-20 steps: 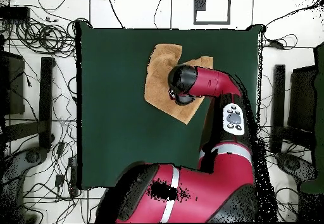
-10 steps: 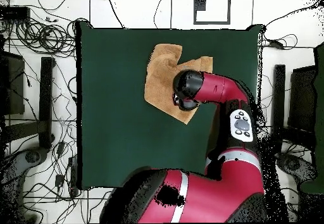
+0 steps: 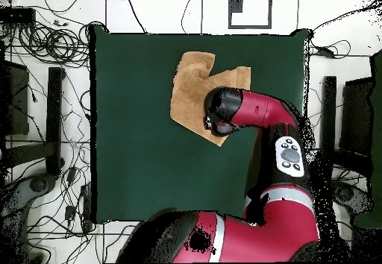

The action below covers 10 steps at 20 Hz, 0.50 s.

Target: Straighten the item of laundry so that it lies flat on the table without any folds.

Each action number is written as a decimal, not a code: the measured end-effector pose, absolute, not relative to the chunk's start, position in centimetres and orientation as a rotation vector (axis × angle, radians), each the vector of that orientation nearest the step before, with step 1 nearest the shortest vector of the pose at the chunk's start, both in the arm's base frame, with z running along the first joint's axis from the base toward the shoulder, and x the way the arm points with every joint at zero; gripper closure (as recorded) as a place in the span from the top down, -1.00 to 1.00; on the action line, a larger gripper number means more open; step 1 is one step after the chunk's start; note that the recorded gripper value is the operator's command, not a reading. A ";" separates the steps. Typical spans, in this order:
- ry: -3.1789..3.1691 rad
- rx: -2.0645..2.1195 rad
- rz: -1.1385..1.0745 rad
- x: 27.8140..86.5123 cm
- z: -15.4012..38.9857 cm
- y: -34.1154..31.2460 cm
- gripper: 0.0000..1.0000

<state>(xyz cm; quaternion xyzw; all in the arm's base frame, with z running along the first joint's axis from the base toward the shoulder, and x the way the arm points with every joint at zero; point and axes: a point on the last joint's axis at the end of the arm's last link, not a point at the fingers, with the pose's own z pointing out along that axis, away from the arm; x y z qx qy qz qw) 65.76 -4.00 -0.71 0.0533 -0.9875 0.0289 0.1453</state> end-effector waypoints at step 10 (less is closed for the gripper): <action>-3.091 0.191 0.181 68.6 -0.9 -4.6 -1.00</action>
